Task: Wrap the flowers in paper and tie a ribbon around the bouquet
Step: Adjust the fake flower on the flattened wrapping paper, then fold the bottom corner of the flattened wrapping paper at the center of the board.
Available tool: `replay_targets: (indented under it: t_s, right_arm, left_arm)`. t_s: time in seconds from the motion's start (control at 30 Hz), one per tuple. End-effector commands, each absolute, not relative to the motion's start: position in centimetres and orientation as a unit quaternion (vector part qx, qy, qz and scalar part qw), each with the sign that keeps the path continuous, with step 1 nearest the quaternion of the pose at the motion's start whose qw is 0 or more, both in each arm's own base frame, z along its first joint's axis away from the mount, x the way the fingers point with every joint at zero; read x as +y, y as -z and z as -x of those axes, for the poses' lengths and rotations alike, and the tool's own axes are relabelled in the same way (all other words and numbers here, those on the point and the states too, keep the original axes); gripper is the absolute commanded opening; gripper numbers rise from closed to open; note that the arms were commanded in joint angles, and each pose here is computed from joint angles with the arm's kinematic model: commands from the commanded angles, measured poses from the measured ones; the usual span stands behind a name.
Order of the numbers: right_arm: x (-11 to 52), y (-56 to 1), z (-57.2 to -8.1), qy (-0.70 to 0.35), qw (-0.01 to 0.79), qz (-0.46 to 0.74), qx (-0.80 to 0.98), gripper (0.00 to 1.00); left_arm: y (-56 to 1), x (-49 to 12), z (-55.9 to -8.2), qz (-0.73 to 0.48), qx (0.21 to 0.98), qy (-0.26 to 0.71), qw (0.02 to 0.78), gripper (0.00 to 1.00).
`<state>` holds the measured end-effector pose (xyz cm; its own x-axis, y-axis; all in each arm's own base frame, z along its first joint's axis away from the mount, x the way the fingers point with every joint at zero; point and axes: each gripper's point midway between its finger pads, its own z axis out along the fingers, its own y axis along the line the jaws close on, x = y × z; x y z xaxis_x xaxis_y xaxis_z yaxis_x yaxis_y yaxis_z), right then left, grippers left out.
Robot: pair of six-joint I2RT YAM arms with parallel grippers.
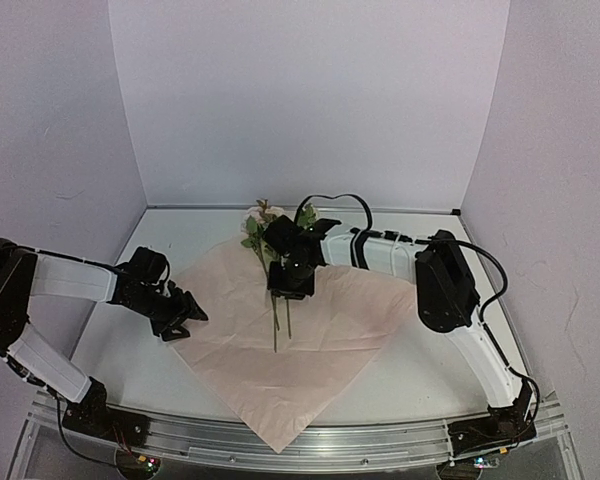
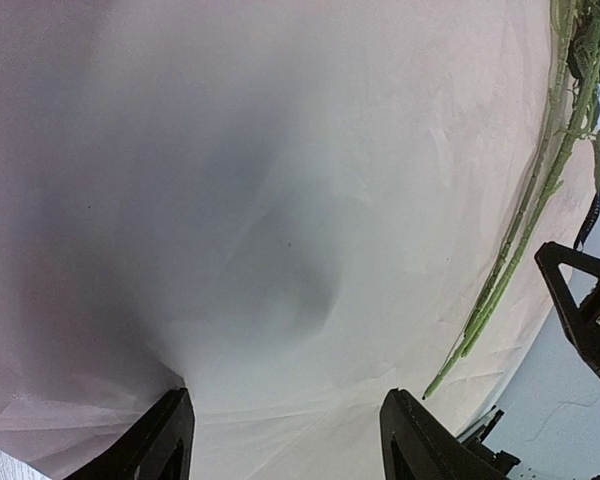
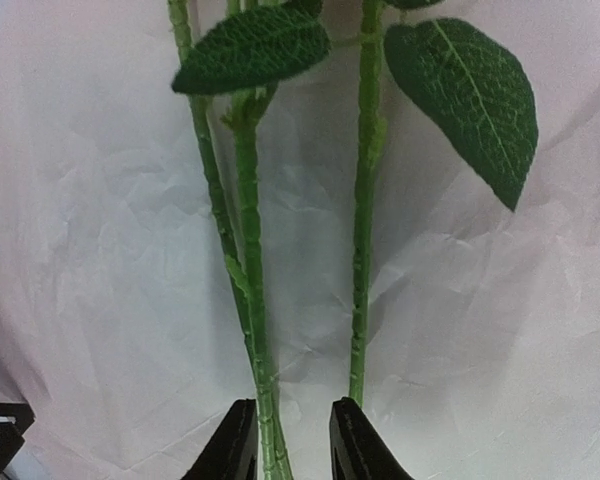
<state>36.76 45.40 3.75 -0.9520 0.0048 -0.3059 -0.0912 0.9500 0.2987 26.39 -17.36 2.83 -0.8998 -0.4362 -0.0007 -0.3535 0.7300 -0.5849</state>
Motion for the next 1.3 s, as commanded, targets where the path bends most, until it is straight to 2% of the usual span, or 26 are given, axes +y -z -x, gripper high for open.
replay_targets:
  t_s: [0.0,0.13,0.23,0.37,0.6,1.0,1.27]
  right_arm:
    - [46.0,-9.9,-36.0,-0.204,0.18,0.037,0.962,0.32]
    - [44.9,-12.0,-35.2,-0.21,0.189,0.049,0.958,0.49]
    - [43.5,-13.1,-34.3,-0.205,0.195,0.055,0.958,0.59]
    - [41.0,-14.4,-32.7,-0.216,0.199,0.045,0.955,0.68]
    - [36.1,-11.6,-26.4,-0.256,0.173,-0.025,0.951,0.81]
    - [30.5,-5.7,-15.7,-0.295,0.175,-0.159,0.926,0.88]
    - [33.1,-2.4,-14.1,-0.368,0.14,-0.213,0.894,0.87]
  left_arm:
    - [-4.4,-17.3,-27.0,0.209,0.925,0.303,0.091,0.68]
    - [-6.1,-17.5,-27.6,0.203,0.921,0.314,0.109,0.71]
    - [-7.5,-17.3,-27.9,0.207,0.917,0.316,0.126,0.74]
    - [-8.5,-16.0,-27.3,0.235,0.913,0.3,0.146,0.76]
    - [-7.3,-13.3,-24.0,0.297,0.902,0.275,0.152,0.79]
    - [-6.4,-14.7,-19.5,0.281,0.898,0.3,0.157,0.8]
    - [-8.1,-15.8,-19.7,0.233,0.899,0.323,0.185,0.8]
